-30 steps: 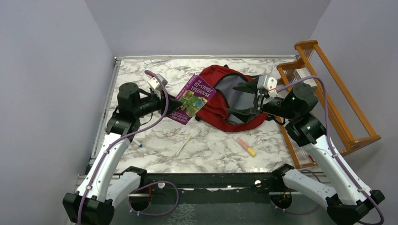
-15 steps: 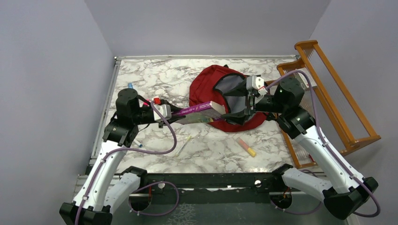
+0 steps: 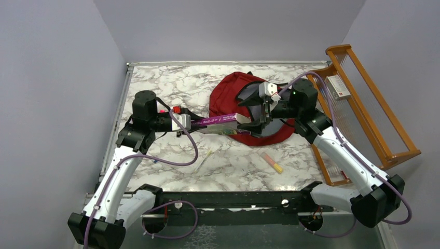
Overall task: Pack the student bag
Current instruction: Pick up the book from the center of the board.
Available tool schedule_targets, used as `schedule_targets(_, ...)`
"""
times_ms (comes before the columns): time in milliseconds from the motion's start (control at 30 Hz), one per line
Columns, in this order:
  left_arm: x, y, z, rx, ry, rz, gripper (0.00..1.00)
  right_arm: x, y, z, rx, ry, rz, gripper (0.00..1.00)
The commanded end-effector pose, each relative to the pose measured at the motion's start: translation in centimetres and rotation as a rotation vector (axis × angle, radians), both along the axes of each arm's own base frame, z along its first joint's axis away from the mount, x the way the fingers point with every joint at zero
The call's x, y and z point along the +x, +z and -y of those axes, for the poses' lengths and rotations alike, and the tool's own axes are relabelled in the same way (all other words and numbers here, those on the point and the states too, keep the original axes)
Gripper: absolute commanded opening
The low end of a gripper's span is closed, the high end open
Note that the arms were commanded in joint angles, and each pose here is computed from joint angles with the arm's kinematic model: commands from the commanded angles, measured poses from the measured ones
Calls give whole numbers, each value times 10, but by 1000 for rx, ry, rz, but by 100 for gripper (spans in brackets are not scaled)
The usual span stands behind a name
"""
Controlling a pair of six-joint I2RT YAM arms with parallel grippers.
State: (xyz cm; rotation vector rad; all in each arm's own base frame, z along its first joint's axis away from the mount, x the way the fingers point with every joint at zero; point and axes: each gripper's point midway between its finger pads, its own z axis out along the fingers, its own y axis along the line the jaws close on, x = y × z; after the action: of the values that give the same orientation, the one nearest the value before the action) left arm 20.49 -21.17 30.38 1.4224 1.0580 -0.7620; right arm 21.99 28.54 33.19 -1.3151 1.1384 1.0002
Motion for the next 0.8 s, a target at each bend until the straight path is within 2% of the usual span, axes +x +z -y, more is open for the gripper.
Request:
schedule_targets(0, -6, 34, 5, -44, -75, 131, 0, 3, -15, -3, -36, 6, 11, 79)
schedule_targets(433, 4, 26, 8, -34, -64, 70, 0, 8, -41, -19, -94, 31, -75, 64)
schedule_targets(767, 17, 14, 7, -9, -17, 35, 0, 9, -53, -19, -116, 15, -122, 41)
